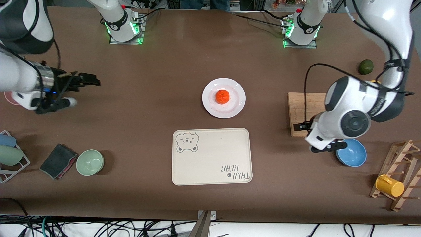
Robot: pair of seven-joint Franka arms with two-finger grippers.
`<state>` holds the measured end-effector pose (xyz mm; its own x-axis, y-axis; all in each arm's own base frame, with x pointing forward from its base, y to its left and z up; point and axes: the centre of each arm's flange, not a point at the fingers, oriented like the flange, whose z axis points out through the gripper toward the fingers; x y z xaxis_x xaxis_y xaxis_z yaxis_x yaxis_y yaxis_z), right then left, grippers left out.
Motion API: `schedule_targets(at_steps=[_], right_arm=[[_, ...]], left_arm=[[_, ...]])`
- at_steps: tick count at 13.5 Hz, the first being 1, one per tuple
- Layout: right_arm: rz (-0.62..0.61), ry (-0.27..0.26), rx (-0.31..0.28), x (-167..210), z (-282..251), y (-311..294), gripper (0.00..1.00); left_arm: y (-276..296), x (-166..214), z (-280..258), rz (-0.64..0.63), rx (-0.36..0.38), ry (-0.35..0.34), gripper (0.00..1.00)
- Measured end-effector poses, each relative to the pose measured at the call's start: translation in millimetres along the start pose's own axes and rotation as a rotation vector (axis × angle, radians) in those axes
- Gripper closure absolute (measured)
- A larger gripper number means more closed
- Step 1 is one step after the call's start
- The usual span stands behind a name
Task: Place orange and plate with both arms
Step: 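Release the orange and raise the left gripper while the right gripper reaches the plate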
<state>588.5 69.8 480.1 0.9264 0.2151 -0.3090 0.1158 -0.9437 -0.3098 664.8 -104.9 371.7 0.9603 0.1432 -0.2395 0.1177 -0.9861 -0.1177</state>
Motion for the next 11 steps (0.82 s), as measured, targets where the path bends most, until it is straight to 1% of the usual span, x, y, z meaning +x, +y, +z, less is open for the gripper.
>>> schedule_targets(at_steps=[1, 3, 5, 6, 9, 11], right_arm=[[0.013, 0.004, 0.067, 12.9, 16.5, -0.2, 0.00], [0.040, 0.039, 0.177, 35.7, 49.4, -2.9, 0.00], [0.060, 0.071, 0.309, 50.4, 85.5, -28.0, 0.00], [0.070, 0.084, 0.350, 55.9, 106.1, -46.9, 0.00], [0.091, 0.158, 0.376, 68.7, 171.8, -109.0, 0.00], [0.136, 0.196, 0.434, 75.7, 217.3, -147.6, 0.00]], left_arm=[[-16.3, 2.6, -16.0, 0.036, -0.010, 0.027, 0.00], [-56.4, 6.5, -40.9, 0.077, -0.044, 0.063, 0.00], [-102.7, 6.6, -59.4, 0.057, -0.112, 0.082, 0.00], [-118.7, 4.8, -67.3, 0.047, -0.127, 0.094, 0.00], [-128.9, -4.4, -88.6, 0.035, -0.126, 0.129, 0.00], [-134.1, -11.7, -103.0, 0.027, -0.123, 0.152, 0.00]])
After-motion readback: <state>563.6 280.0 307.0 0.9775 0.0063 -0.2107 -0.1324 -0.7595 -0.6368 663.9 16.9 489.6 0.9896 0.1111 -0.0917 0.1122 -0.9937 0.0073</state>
